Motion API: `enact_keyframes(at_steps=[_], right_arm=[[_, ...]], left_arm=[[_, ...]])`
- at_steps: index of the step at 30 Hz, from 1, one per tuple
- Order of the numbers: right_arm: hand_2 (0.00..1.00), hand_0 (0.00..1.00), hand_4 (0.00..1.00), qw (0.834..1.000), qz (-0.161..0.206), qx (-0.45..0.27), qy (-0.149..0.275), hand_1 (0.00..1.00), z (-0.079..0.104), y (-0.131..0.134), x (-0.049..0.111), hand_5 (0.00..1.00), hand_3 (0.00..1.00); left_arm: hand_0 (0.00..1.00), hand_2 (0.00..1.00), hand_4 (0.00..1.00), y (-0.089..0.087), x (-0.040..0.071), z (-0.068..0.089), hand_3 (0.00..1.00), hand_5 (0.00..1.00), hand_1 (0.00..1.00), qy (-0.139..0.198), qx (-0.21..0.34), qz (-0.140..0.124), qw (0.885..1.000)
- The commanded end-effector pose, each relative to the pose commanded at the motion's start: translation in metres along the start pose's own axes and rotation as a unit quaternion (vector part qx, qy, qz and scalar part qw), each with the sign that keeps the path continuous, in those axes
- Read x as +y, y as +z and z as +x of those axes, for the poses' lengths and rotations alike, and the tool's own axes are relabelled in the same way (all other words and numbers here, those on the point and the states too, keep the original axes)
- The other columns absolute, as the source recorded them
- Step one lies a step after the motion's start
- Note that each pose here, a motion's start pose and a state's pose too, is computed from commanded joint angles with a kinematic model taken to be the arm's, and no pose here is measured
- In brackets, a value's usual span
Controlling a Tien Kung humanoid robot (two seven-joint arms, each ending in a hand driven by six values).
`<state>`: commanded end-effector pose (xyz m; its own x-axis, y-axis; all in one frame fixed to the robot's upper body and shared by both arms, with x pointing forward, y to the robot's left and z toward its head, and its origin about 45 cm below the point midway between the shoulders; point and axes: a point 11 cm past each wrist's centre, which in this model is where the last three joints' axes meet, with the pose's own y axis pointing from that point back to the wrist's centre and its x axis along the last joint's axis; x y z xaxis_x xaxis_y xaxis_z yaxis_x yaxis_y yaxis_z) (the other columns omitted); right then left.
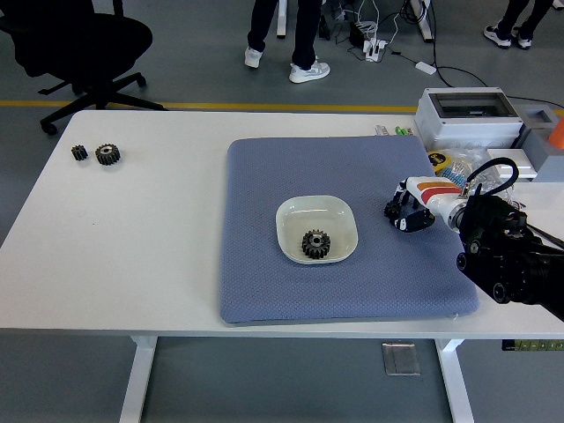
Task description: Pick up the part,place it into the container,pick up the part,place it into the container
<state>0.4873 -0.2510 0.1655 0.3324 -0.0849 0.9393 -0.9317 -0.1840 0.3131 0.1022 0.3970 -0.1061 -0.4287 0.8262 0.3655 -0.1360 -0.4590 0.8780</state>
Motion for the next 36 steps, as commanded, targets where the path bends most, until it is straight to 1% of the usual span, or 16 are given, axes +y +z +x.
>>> enact_keyframes(at_steps=[1,5,6,12,13,26,36], right_arm=[[0.563,0.313,0.755,1.0,0.0,-0.001,0.0,0.482,0.0,0.0,0.0,0.305,0.556],[0.563,0.313,0.755,1.0,0.001,-0.003,0.001,0.482,0.0,-0.001,0.0,0.305,0.556],[0.524,0.252,0.737,1.0,0.001,-0.003,0.001,0.441,-0.001,0.0,0.0,0.303,0.532],[0.524,0.252,0.737,1.0,0.0,-0.005,0.0,0.441,-0.002,0.0,0.001,0.303,0.532],[0.511,0.216,0.73,1.0,0.001,-0.006,0.0,0.426,-0.002,-0.001,0.001,0.305,0.516],[0.493,0.192,0.723,1.0,0.005,-0.009,0.005,0.406,-0.004,-0.002,0.001,0.315,0.5],[0.492,0.184,0.72,1.0,0.005,-0.021,0.015,0.403,0.001,0.0,0.002,0.316,0.498]], left_arm=[[0.652,0.73,0.696,0.0,0.0,0.0,0.59,0.607,0.643,0.0,0.0,0.0,1.0],[0.652,0.73,0.696,-0.001,0.0,0.0,0.59,0.607,0.643,0.0,0.0,0.001,1.0],[0.653,0.731,0.696,-0.001,0.0,0.0,0.589,0.607,0.643,0.0,0.0,0.001,1.0],[0.653,0.731,0.696,-0.003,0.0,0.001,0.589,0.607,0.643,0.001,-0.001,0.002,1.0],[0.653,0.73,0.696,-0.003,0.0,0.001,0.588,0.608,0.643,0.001,-0.001,0.003,1.0],[0.653,0.729,0.697,-0.006,-0.001,0.003,0.588,0.608,0.643,0.002,-0.002,0.006,1.0],[0.653,0.728,0.697,-0.011,-0.001,0.005,0.586,0.608,0.643,0.003,-0.004,0.009,1.0]])
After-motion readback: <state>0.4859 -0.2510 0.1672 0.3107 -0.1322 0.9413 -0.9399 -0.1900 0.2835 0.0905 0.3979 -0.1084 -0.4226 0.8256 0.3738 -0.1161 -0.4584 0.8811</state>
